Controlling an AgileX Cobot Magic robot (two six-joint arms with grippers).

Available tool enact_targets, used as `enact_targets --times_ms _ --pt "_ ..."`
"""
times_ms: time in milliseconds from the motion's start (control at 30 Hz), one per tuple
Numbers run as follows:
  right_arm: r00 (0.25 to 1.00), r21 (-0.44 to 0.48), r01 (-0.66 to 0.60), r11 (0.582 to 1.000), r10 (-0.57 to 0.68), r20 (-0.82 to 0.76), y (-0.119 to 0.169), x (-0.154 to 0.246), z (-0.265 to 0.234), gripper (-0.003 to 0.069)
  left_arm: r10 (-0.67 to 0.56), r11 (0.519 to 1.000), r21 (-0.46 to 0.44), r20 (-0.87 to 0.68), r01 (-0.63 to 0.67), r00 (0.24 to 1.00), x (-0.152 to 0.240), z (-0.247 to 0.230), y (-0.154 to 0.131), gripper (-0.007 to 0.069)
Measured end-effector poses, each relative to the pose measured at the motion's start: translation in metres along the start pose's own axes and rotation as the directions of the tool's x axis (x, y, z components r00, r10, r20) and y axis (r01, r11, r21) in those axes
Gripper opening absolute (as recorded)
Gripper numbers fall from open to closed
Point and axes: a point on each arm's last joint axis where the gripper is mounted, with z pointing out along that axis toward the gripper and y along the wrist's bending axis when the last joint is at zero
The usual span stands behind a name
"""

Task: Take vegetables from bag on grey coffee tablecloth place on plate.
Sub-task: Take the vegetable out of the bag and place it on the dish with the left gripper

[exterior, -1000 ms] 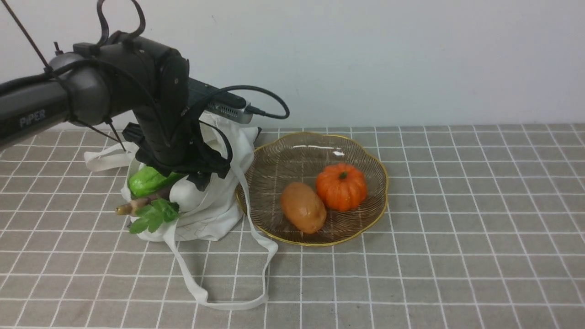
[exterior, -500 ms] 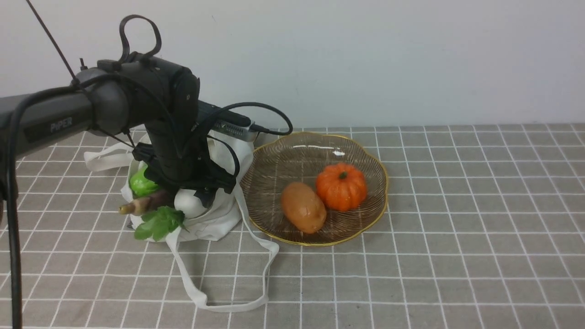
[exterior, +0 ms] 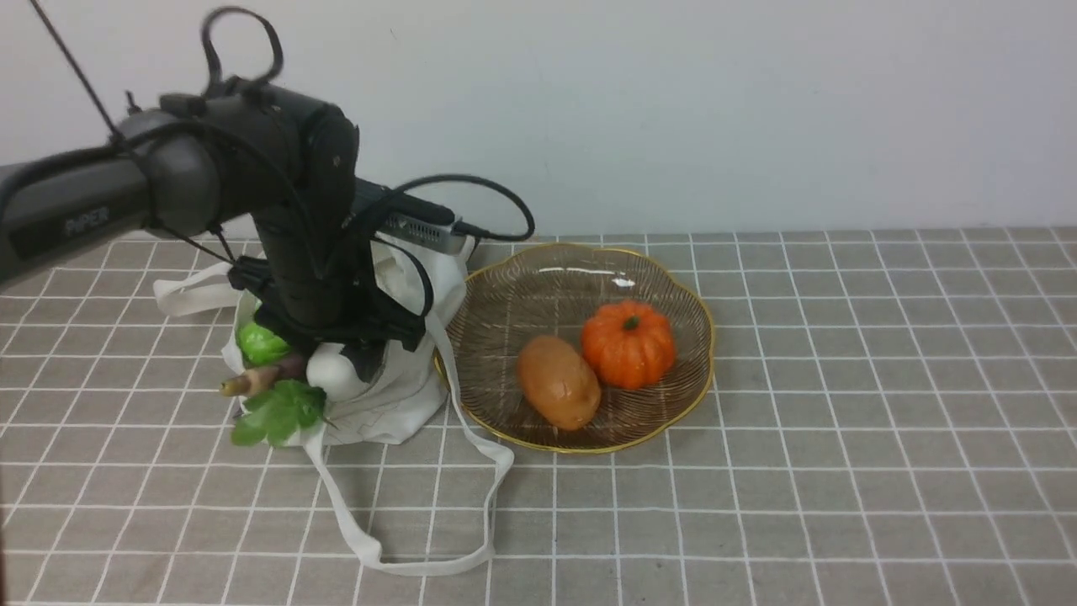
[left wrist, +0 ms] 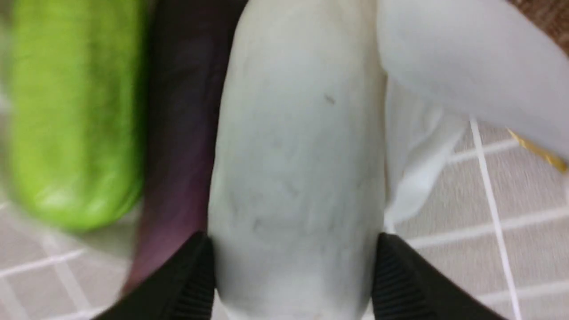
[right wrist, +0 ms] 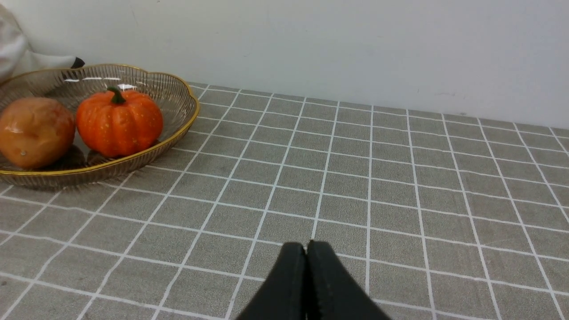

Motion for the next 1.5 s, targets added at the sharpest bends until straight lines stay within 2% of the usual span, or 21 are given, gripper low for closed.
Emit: enact_targets --times_ms 133,167,300,367,400,433,500,533,567,700,800,1033,1267,1433,1500 --pt "1.000 0.000 0.000 1.000 0.000 0.000 0.000 0.000 0.000 -0.0015 -0.003 0.998 -0.060 0.041 0.006 0.999 0.005 -0.049 0.011 0.0405" --pt "1.000 0.000 0.000 1.000 0.000 0.000 0.000 0.000 0.000 -0.0015 -0.010 0.997 -0.079 0.086 0.017 0.996 0.006 -0.073 0.016 0.0405" --pt "1.000 0.000 0.000 1.000 0.000 0.000 0.000 0.000 0.000 -0.0015 -0.033 0.997 -0.063 0.183 0.045 0.982 0.008 -0.112 0.020 0.0405" --pt "1.000 0.000 0.000 1.000 0.000 0.000 0.000 0.000 0.000 -0.0015 -0.064 0.998 0.030 0.200 0.059 0.978 0.008 -0.120 0.011 0.0405" --pt "1.000 0.000 0.000 1.000 0.000 0.000 0.000 0.000 0.000 -0.0015 -0.067 0.997 0.039 0.199 0.060 0.978 0.008 -0.120 0.011 0.0405" --pt "1.000 0.000 0.000 1.000 0.000 0.000 0.000 0.000 0.000 -0.0015 -0.081 0.993 0.104 0.183 0.063 0.980 0.007 -0.116 0.002 0.0405" --pt "1.000 0.000 0.000 1.000 0.000 0.000 0.000 0.000 0.000 -0.0015 -0.090 0.985 0.163 0.168 0.062 0.982 0.004 -0.111 -0.007 0.0405" --pt "1.000 0.000 0.000 1.000 0.000 0.000 0.000 0.000 0.000 -0.0015 -0.094 0.970 0.236 0.159 0.054 0.983 -0.002 -0.101 -0.022 0.0405" --pt "1.000 0.000 0.000 1.000 0.000 0.000 0.000 0.000 0.000 -0.0015 -0.096 0.961 0.273 0.164 0.048 0.982 -0.009 -0.093 -0.033 0.0405" --pt "1.000 0.000 0.000 1.000 0.000 0.000 0.000 0.000 0.000 -0.0015 -0.077 0.945 0.327 0.206 0.005 0.976 -0.034 -0.050 -0.071 0.0405" --pt "1.000 0.000 0.000 1.000 0.000 0.000 0.000 0.000 0.000 -0.0015 -0.009 0.952 0.298 0.233 -0.063 0.972 -0.047 -0.025 -0.091 0.0405" --pt "1.000 0.000 0.000 1.000 0.000 0.000 0.000 0.000 0.000 -0.0015 0.221 0.961 0.095 0.309 -0.261 0.925 -0.071 0.004 -0.112 0.0405" --pt "1.000 0.000 0.000 1.000 0.000 0.000 0.000 0.000 0.000 -0.0015 0.265 0.950 0.071 0.323 -0.303 0.908 -0.076 0.021 -0.128 0.0407" --pt "1.000 0.000 0.000 1.000 0.000 0.000 0.000 0.000 0.000 -0.0015 0.248 0.955 0.077 0.321 -0.287 0.914 -0.077 0.022 -0.129 0.0494" --pt "1.000 0.000 0.000 1.000 0.000 0.000 0.000 0.000 0.000 -0.0015 0.219 0.962 0.085 0.319 -0.258 0.922 -0.078 0.014 -0.127 0.0573"
